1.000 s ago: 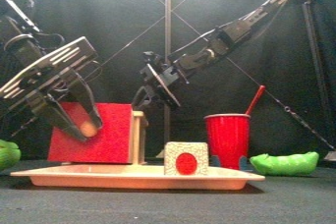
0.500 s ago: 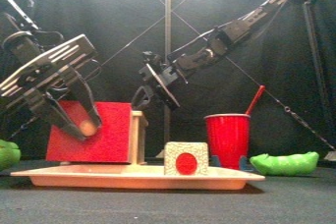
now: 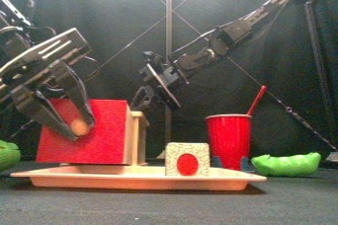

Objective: Open drawer

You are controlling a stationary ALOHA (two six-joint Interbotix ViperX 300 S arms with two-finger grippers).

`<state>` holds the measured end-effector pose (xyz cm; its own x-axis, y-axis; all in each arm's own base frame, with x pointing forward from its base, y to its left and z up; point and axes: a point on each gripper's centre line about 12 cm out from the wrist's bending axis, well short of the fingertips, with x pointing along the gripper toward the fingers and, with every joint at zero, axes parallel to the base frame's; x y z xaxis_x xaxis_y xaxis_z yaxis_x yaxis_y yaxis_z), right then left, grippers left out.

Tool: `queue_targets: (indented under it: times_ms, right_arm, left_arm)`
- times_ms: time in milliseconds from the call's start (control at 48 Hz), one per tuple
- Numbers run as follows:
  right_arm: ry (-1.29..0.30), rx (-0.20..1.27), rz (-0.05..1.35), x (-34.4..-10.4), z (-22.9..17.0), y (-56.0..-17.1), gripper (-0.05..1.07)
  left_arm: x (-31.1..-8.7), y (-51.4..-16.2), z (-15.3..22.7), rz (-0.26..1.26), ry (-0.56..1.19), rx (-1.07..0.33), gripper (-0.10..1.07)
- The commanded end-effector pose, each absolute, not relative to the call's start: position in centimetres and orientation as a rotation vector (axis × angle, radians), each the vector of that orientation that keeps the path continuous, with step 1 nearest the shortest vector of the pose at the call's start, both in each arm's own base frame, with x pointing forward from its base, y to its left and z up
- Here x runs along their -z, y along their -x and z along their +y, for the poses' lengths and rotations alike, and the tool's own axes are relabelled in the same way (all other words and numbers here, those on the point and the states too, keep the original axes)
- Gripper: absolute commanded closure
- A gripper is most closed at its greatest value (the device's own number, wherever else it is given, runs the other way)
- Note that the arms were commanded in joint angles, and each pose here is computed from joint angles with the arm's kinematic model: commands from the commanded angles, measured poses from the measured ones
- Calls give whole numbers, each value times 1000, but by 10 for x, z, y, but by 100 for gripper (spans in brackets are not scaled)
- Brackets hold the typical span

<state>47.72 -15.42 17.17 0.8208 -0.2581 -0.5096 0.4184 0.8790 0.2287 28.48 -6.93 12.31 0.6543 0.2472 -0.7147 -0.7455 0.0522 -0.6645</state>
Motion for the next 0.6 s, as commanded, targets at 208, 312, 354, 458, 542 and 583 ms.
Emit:
queue_targets:
  times_ms: [208, 312, 354, 458, 542, 583]
  right_arm:
    - [-337, 371, 483, -178, -156, -477, 69]
    - [-339, 373, 483, -178, -157, -477, 69]
    - [-340, 374, 483, -178, -157, -477, 69]
    - [-339, 373, 483, -178, -157, -477, 69]
    - [-337, 371, 483, -178, -156, -477, 69]
    - [-338, 372, 482, -179, -156, -477, 69]
  left_arm:
    - [-133, -288, -69, 443, 1322, -780, 7]
    - [-138, -291, -70, 436, 1334, -767, 2]
    - [-140, -292, -73, 439, 1340, -754, 2]
    - [-142, -289, -76, 448, 1347, -736, 2]
    - [-145, -287, -77, 450, 1351, -718, 2]
    - [-147, -286, -78, 449, 1354, -712, 2]
